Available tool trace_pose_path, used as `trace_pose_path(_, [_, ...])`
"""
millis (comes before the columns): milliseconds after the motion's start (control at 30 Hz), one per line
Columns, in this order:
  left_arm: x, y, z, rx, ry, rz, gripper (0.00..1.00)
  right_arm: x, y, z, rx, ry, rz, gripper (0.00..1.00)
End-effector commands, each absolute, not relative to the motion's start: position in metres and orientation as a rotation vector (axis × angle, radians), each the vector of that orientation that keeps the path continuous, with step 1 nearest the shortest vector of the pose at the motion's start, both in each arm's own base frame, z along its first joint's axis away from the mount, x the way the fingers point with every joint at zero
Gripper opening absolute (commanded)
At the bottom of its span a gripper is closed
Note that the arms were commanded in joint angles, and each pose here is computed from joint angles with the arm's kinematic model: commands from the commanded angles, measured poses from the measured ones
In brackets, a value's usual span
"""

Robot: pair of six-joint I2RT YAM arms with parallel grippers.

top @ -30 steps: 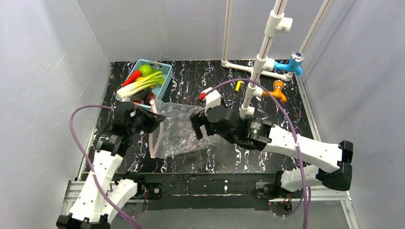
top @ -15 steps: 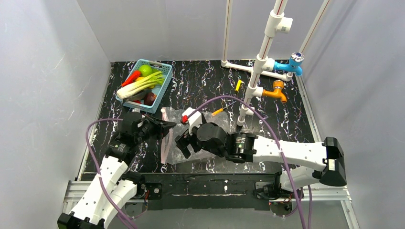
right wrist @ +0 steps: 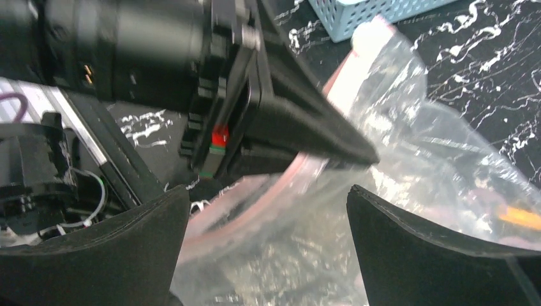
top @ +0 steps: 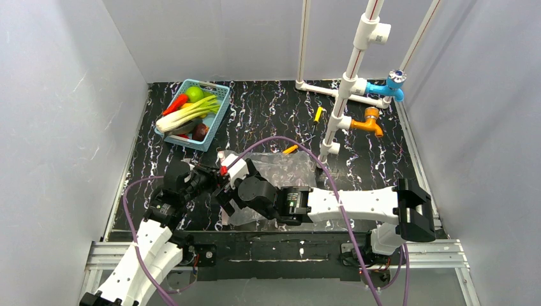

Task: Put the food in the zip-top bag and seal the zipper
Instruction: Open the zipper of the food storage bag.

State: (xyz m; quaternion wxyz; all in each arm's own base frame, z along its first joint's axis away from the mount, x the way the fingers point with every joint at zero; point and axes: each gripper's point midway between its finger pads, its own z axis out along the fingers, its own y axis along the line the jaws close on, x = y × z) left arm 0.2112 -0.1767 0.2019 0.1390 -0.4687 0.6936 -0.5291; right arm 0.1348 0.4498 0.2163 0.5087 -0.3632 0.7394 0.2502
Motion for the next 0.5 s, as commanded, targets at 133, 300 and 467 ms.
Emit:
trace_pose_path(133, [0.205, -0.174, 0.205, -1.429, 1.930, -1.608, 0.00, 0.162, 0.453, 0.255, -0.614, 1.692, 0.570, 0.91])
trace_pose_path(300, [0.203, -0.176, 0.208, -1.390, 1.957, -1.601, 0.00, 0.158, 0.456, 0.241, -0.659, 1.703, 0.577, 0.89])
trace_pose_path(467, [0.205, -0.181, 0.213, -1.373, 1.948, -1.667, 0.00, 0.138, 0.459, 0.227, -0.811, 1.686, 0.652, 0.82])
